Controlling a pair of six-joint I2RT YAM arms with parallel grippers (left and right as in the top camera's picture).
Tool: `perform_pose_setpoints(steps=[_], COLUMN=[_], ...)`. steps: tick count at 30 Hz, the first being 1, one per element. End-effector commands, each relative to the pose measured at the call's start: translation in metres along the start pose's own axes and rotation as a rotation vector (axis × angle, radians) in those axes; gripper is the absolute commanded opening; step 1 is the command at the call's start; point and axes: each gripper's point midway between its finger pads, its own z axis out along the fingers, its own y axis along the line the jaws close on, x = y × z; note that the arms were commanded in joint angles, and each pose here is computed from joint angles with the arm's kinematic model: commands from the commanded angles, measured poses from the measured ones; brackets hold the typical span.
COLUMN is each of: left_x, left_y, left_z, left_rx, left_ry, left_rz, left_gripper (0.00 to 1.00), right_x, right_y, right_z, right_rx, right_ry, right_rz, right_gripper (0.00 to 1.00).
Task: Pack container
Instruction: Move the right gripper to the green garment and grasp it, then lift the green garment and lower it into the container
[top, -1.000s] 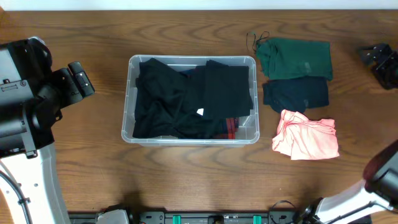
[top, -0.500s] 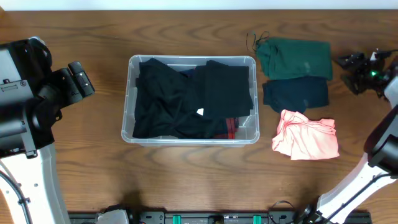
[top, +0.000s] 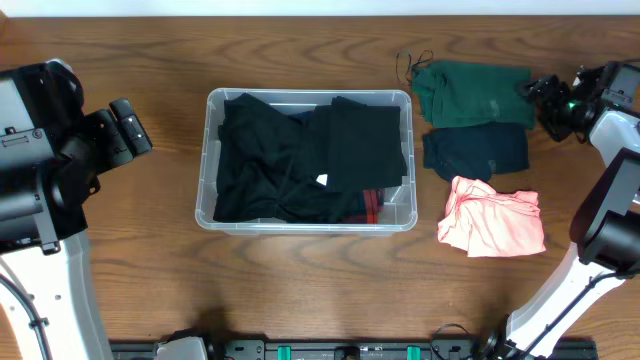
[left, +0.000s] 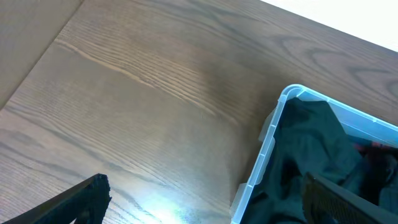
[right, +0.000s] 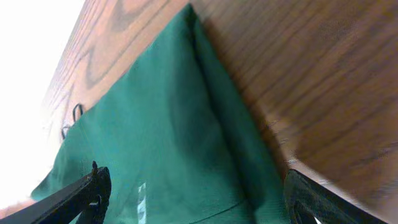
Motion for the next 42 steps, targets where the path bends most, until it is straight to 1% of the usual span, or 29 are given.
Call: perform_pose_setpoints(steps=[1, 8, 13, 17, 18, 19, 21, 23, 25, 27, 30, 33, 35, 39, 42], left_x=[0.000, 0.000, 0.000, 0.000, 0.000, 0.000, 0.000, 0.000, 0.000, 0.000, 0.000, 0.000, 0.000, 0.000, 0.000], left_y=[0.004, 0.004, 0.004, 0.004, 0.004, 0.004, 0.004, 0.004, 0.004, 0.004, 0.004, 0.004, 0.004, 0.004, 0.004], left_z=[0.000, 0.000, 0.000, 0.000, 0.000, 0.000, 0.000, 0.000, 0.000, 0.000, 0.000, 0.000, 0.000, 0.000, 0.000], left_rx=[-0.016, -0.016, -0.016, -0.016, -0.016, -0.016, -0.016, -0.016, -0.016, -0.016, -0.016, -0.016, -0.016, -0.016, -0.016], left_ry=[0.002, 0.002, 0.002, 0.002, 0.002, 0.002, 0.002, 0.002, 0.002, 0.002, 0.002, 0.002, 0.002, 0.002, 0.002], left_rz=[-0.009, -0.009, -0.009, -0.009, -0.009, -0.009, -0.009, -0.009, -0.009, -0.009, -0.009, -0.009, -0.009, -0.009, -0.009], left_gripper=[0.98, 0.98, 0.98, 0.98, 0.98, 0.98, 0.98, 0.98, 0.98, 0.98, 0.98, 0.98, 0.98, 0.98, 0.98], right_x=[-0.003, 0.007, 0.021, 0.031, 0.033, 0.036, 0.042, 0.044, 0.045, 0.044, 0.037, 0.028, 0.022, 0.021, 0.028], right_y=[-0.005, -0.019, -0.028, -0.018, -0.015, -0.013, -0.010, -0.010, -0.011, -0.010, -0.002, 0.028, 0.061, 0.146, 0.197], right_z=[0.002, 0.018, 0.031, 0.036, 0.038, 0.039, 0.041, 0.042, 0.041, 0.039, 0.027, 0.005, -0.019, -0.082, -0.128], right_rx=[0.029, 0.048, 0.034, -0.011, -0.016, -0.016, -0.013, -0.002, 0.000, -0.003, -0.022, -0.117, -0.221, -0.506, -0.628], right_ry=[-0.016, 0.017, 0.069, 0.106, 0.112, 0.121, 0.136, 0.142, 0.143, 0.145, 0.132, 0.116, 0.104, 0.086, 0.067], right_rz=[0.008, 0.025, 0.039, 0.023, 0.008, 0.003, 0.000, 0.000, 0.001, 0.006, 0.003, -0.027, -0.070, -0.221, -0.290], right_gripper=[0.86, 0.83, 0.75, 0.70, 0.68, 0.63, 0.51, 0.33, 0.21, 0.01, 0.01, 0.01, 0.01, 0.01, 0.01])
